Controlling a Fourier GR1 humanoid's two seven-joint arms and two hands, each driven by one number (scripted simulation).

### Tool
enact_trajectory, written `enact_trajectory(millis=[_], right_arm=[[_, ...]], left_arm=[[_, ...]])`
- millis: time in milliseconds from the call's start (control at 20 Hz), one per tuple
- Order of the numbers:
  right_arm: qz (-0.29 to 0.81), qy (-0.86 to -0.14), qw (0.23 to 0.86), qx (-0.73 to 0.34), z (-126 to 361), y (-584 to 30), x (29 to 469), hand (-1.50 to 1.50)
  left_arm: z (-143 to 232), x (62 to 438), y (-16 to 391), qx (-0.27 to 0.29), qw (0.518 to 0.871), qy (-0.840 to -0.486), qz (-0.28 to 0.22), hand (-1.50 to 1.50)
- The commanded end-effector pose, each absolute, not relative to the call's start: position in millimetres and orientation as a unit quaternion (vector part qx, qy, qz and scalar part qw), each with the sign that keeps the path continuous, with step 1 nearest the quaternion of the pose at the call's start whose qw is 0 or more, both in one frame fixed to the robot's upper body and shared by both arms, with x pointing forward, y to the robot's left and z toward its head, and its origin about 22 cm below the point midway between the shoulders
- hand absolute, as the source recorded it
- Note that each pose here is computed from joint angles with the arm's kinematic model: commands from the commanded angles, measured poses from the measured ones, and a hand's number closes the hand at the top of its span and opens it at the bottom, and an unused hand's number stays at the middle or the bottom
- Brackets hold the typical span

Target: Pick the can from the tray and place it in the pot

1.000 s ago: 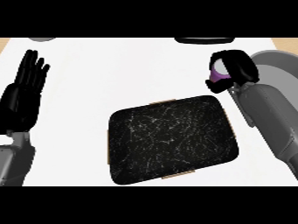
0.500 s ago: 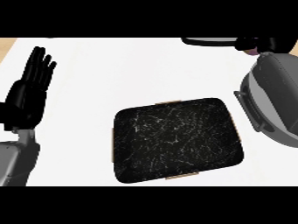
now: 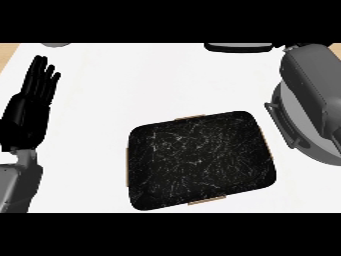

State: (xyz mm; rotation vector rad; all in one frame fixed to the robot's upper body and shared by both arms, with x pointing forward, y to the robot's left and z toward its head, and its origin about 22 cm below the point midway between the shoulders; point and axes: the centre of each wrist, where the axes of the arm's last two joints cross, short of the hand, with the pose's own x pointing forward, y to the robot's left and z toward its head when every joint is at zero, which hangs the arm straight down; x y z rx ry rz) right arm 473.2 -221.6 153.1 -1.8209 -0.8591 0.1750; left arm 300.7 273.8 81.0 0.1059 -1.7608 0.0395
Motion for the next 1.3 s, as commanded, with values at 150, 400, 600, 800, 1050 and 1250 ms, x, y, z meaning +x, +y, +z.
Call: enact_trajectory(millis=[150,400,600,800,1050,1250], right_arm=[[-0.014,-0.292,0.547,-0.785,133.7,-253.6,464.2,1.5],[-0.022,-0.307,0.55,-0.776,131.0,-270.1,456.5,1.5],[-0.013,-0.307,0.544,-0.78,107.5,-327.4,430.6,1.5],[-0.005,-0.292,0.554,-0.779,93.4,-343.2,413.8,1.5],[-0.007,-0.276,0.581,-0.766,61.5,-365.9,390.6,1.5],[-0.051,-0.283,0.642,-0.711,45.0,-384.4,376.0,1.5]], left_arm=[[69.2,294.3,279.5,0.061,0.644,-0.762,0.029,0.0],[92.4,302.6,282.3,0.054,0.64,-0.765,0.036,0.0],[82.6,301.7,276.5,0.058,0.635,-0.769,0.028,0.0],[69.9,294.6,283.1,0.052,0.64,-0.766,0.031,0.0],[81.5,312.9,267.5,0.06,0.634,-0.771,0.021,0.0],[57.3,293.8,263.2,0.055,0.632,-0.772,0.029,0.0]])
